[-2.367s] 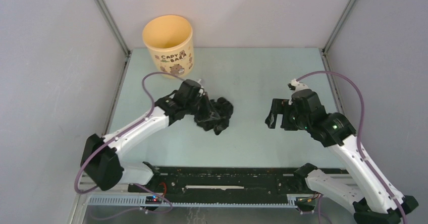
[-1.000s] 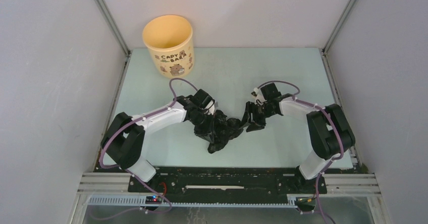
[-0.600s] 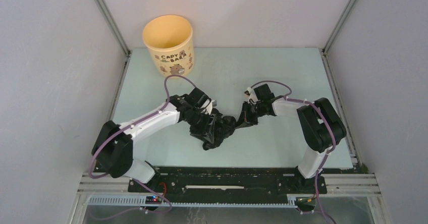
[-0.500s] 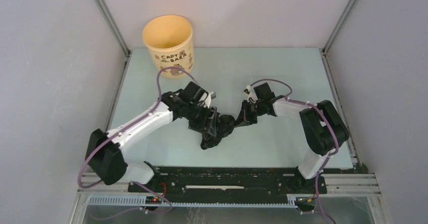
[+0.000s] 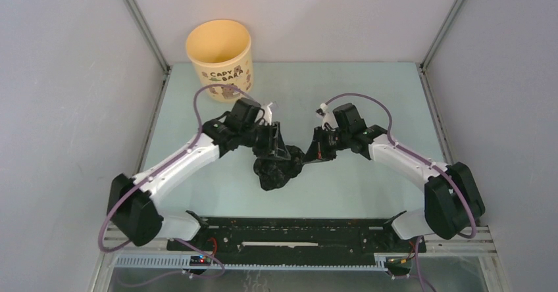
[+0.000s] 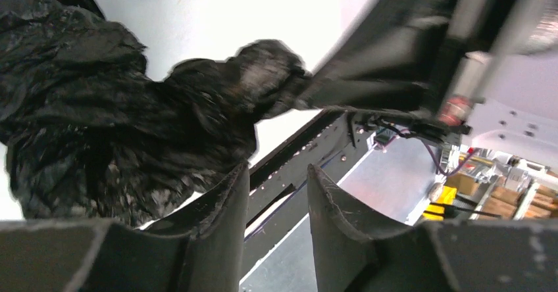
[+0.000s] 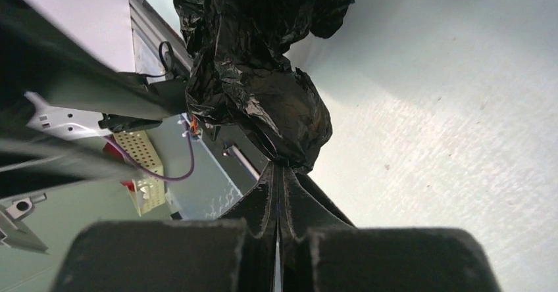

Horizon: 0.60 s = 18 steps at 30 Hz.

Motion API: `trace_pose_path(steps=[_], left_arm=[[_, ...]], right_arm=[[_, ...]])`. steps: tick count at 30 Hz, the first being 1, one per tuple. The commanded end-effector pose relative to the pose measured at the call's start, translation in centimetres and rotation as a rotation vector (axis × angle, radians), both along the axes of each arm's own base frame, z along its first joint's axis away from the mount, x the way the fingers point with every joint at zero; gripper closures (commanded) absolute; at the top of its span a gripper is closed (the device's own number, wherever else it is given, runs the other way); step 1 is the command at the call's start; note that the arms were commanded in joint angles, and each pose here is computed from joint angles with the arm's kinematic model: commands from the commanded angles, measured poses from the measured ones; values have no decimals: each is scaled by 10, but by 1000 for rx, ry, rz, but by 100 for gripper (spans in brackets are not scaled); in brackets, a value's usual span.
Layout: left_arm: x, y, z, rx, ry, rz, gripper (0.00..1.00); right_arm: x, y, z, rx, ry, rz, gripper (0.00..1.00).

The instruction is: Put the trash bags into the trash bin

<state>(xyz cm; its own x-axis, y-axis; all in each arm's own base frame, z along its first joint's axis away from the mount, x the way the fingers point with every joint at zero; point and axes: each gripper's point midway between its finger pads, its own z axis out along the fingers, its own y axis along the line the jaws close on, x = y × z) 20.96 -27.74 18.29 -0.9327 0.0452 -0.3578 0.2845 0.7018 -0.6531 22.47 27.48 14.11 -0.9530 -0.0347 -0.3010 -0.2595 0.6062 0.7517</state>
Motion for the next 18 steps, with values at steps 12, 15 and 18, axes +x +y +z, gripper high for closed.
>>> trace_pose_path(steps=[12, 15, 18], left_arm=[[36, -22, -114, 118, 287, 58, 67], [38, -17, -88, 123, 188, 17, 53], [34, -4, -48, 111, 44, -17, 38]], right_arm=[[-28, 18, 93, 178, -55, 60, 100], [-20, 3, 83, 100, -61, 14, 99], [-11, -17, 69, 34, -54, -28, 93]])
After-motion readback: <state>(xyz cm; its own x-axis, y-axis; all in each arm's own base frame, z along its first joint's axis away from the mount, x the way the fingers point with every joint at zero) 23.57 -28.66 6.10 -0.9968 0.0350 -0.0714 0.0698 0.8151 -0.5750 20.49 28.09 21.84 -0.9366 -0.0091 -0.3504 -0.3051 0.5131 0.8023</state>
